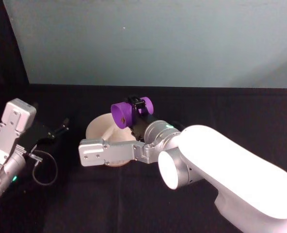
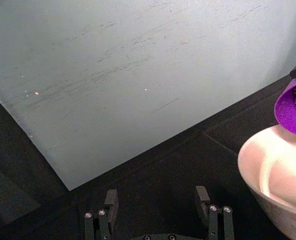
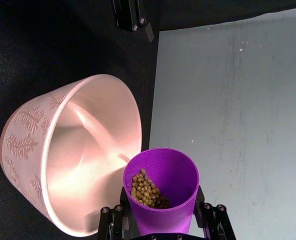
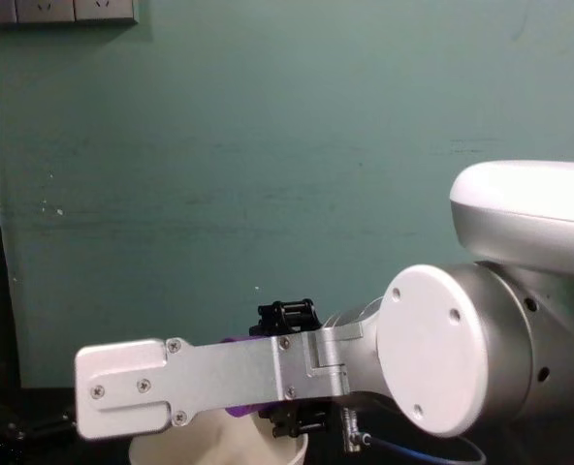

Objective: Pick up the cup and pour the mung beans from the cup into the bowl.

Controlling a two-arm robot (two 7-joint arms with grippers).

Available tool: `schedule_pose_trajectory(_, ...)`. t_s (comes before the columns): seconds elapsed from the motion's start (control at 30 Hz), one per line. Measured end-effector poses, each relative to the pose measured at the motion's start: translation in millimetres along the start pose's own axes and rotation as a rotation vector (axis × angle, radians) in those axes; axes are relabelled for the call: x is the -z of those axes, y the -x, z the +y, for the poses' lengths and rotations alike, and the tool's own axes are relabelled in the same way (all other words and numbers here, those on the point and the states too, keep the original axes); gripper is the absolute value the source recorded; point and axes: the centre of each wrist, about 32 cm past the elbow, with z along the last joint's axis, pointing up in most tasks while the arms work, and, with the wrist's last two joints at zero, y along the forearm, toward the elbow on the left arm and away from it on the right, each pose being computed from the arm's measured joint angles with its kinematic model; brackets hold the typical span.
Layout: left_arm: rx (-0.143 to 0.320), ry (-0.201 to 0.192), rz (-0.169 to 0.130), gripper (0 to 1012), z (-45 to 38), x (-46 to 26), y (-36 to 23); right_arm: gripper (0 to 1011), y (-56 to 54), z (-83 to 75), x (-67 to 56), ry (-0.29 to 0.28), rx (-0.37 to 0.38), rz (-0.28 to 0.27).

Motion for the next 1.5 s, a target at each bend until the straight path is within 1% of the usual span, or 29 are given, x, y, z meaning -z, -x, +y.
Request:
schedule_pose_trajectory(0.37,0.000,0.000,0.000,1012,0.0,0.0,0.0,726,0.4,-0.2,-1.1,-0.007,-0.004,-0.030)
schedule_pose_trajectory(1.17,0.000,0.000,0.000,1011,0.0,0.0,0.0,726,0.5,-1.2,-5.2,0.004,-0.011,-0.092)
schedule_pose_trajectory(1.5,0.000,0.000,0.000,1011,0.0,0.0,0.0,726,0.2,-1.2,-6.2,0.010,-0.008,-0.131)
